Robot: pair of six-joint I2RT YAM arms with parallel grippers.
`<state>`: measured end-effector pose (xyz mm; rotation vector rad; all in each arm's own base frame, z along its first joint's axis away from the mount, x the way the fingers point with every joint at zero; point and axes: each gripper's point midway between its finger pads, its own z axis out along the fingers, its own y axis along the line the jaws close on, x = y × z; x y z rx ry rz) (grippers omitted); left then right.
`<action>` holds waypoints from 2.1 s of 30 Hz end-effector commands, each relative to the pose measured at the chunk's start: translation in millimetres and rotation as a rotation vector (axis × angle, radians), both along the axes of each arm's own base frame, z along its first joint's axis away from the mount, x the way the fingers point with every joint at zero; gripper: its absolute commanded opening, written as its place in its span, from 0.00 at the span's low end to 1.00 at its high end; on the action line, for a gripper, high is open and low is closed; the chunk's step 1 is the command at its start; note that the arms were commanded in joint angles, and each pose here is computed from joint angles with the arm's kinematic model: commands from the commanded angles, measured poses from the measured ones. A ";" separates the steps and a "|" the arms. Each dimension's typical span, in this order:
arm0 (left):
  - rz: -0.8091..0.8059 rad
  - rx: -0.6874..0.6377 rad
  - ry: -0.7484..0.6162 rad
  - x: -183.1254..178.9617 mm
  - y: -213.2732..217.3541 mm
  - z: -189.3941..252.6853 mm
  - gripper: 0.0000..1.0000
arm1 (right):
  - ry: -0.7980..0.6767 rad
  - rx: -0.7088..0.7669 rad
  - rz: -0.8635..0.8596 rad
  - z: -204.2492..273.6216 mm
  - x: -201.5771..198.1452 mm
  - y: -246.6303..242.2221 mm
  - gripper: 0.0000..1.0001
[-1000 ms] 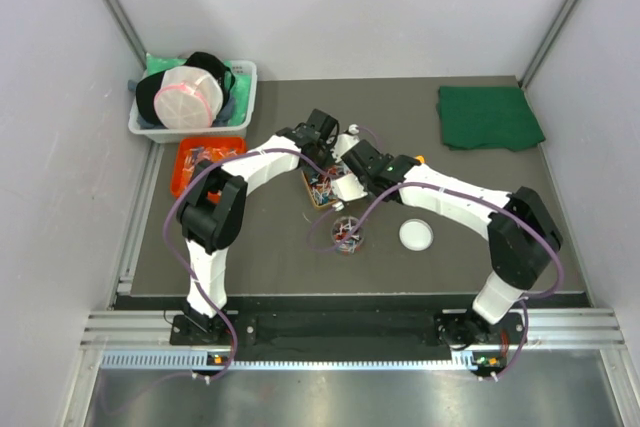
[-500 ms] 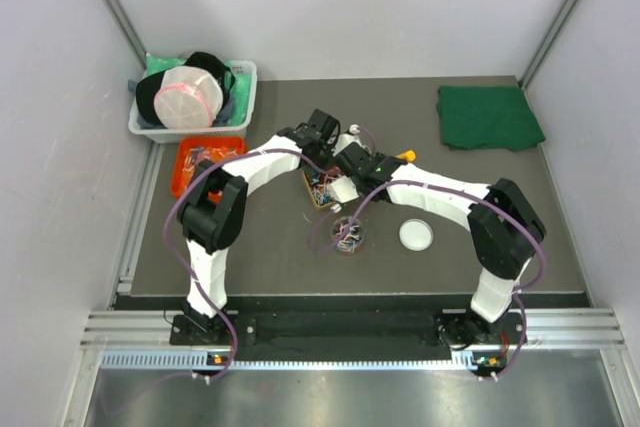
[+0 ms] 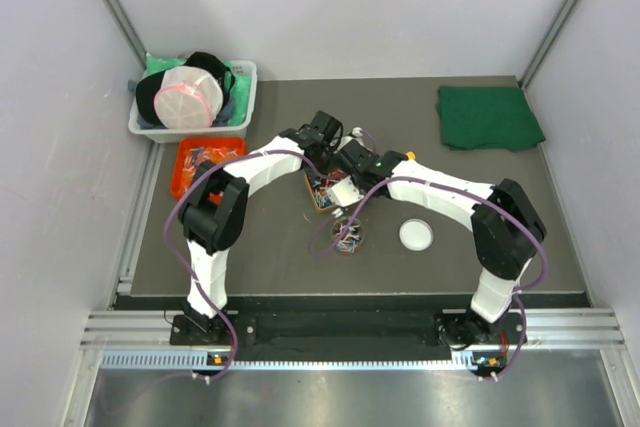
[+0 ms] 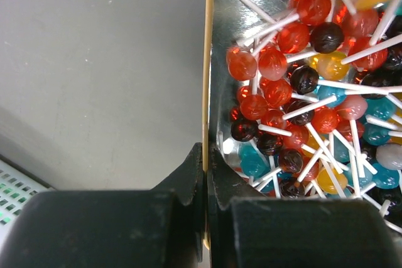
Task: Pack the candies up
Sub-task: Scoop the fake candies from the storage box.
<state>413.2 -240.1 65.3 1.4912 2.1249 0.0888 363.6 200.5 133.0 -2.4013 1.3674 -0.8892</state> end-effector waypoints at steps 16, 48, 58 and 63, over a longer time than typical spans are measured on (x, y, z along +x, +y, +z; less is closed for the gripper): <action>-0.076 -0.116 -0.044 0.6 -35.1 32.4 0.00 | 0.099 0.237 -0.008 -37.7 -2.4 32.6 0.00; -0.054 -0.110 -0.038 -6.7 -27.5 30.0 0.00 | 0.195 0.429 -0.211 -72.9 -32.1 50.5 0.00; -0.052 -0.108 -0.034 -9.4 -26.2 27.7 0.00 | 0.243 0.480 -0.291 -73.7 -38.1 46.6 0.00; -0.051 -0.105 -0.030 -10.6 -24.5 26.7 0.00 | 0.269 0.513 -0.339 -68.3 -37.4 44.7 0.00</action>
